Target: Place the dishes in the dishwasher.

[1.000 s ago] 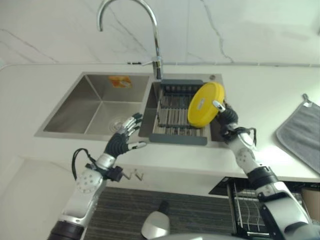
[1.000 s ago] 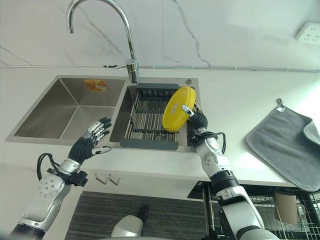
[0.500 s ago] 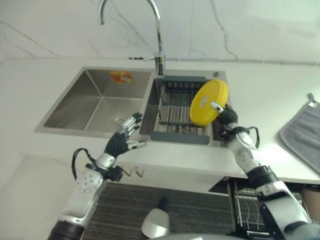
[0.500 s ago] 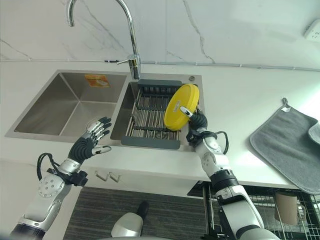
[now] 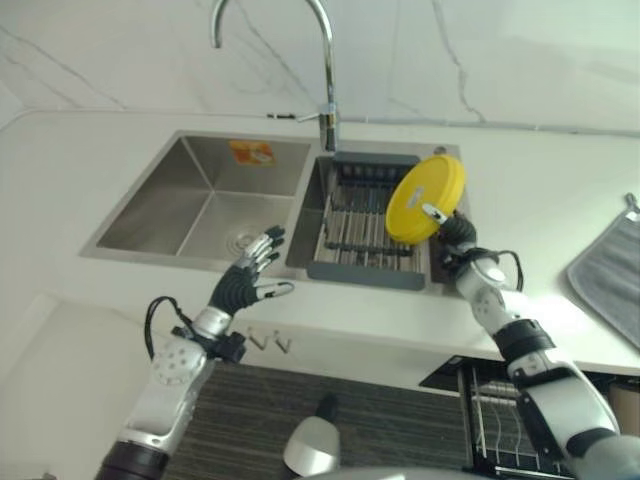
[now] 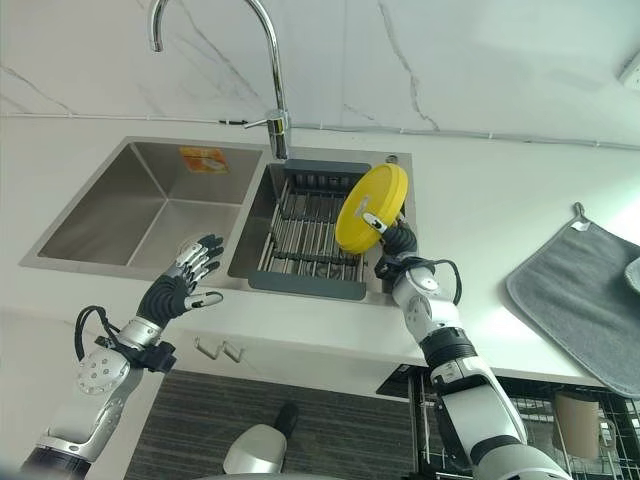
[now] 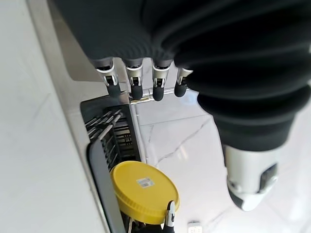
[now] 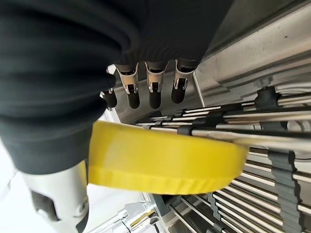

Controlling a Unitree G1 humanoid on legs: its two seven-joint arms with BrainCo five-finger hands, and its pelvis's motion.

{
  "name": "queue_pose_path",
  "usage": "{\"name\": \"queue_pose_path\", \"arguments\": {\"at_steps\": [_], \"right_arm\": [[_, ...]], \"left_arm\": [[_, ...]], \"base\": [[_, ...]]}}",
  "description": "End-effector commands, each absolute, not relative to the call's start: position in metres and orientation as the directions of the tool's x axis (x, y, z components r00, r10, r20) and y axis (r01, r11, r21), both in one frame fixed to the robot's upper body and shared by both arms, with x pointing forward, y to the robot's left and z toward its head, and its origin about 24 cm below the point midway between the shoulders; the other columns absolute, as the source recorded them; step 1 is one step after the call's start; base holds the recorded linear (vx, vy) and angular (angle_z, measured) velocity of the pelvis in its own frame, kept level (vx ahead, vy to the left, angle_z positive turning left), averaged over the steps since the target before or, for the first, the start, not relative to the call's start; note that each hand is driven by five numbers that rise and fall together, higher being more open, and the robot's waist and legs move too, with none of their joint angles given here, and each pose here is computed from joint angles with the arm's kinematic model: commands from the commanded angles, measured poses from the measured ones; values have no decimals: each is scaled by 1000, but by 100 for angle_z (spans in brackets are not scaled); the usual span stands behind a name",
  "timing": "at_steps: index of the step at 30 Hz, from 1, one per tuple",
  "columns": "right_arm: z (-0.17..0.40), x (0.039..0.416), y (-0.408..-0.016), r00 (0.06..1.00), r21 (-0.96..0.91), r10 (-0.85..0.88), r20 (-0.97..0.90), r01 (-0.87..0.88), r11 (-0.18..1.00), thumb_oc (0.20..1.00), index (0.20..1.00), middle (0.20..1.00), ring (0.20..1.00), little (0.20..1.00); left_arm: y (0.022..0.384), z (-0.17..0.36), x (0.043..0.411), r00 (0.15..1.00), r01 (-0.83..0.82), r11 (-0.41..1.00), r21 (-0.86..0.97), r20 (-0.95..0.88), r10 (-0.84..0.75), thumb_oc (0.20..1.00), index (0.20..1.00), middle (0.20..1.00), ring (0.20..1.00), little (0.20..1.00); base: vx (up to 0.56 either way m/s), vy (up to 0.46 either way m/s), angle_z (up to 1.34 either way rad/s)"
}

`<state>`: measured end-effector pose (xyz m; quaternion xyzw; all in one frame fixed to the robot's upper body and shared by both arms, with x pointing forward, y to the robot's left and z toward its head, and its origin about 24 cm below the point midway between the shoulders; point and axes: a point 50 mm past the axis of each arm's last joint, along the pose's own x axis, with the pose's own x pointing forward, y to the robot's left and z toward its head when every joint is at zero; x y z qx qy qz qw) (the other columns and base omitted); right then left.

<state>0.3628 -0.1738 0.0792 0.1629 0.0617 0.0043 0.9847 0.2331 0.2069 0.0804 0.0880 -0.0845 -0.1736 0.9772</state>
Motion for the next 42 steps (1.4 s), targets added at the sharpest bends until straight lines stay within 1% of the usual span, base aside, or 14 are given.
{"name": "queue_pose_path", "arguments": {"at_steps": [1,11,16,25,33,34,35,36,37,42], "right_arm": [[112,374,-172,998,257,66,-14,-60,965,1000,1000,1000,1000,1000],[119,374,-161,995,256,101,2,-98,962,1000,1000,1000,1000,1000],[122,375,-157,996,268,90,9,-89,959,1000,1000,1000,1000,1000],[134,376,-157,998,227,19,58,-32,973,1000,1000,1000,1000,1000],[139,376,-158,996,233,-23,85,2,972,1000,1000,1000,1000,1000],[139,376,-158,996,234,-26,89,4,972,846,846,846,846,846],[139,376,-158,995,235,-31,92,8,972,511,511,511,511,511],[140,376,-158,994,230,-42,101,18,973,291,291,291,291,291],[141,376,-158,993,228,-48,104,23,973,200,200,200,200,200],[140,376,-158,992,227,-69,106,43,973,200,200,200,200,200]], "left_arm": [[206,85,236,915,341,926,164,168,-367,1000,1000,1000,1000,1000],[205,83,236,915,346,923,166,156,-371,1000,1000,1000,1000,1000],[205,82,235,918,343,926,159,153,-367,1000,1000,1000,1000,1000],[201,80,237,919,343,928,146,151,-363,1000,1000,1000,1000,1000],[199,78,237,920,346,928,136,146,-364,1000,1000,1000,1000,1000],[199,78,237,920,346,928,135,146,-364,1000,1000,1000,1000,1000],[198,78,237,920,347,928,134,147,-365,1000,1000,1000,1000,1000],[198,78,237,919,347,928,132,147,-365,1000,1000,1000,1000,1000],[198,78,237,919,347,928,131,147,-365,1000,1000,1000,1000,1000],[196,77,238,919,351,928,123,142,-367,1000,1000,1000,1000,1000]], "base": [[0,0,0],[0,0,0],[0,0,0],[0,0,0],[0,0,0],[0,0,0],[0,0,0],[0,0,0],[0,0,0],[0,0,0]]}}
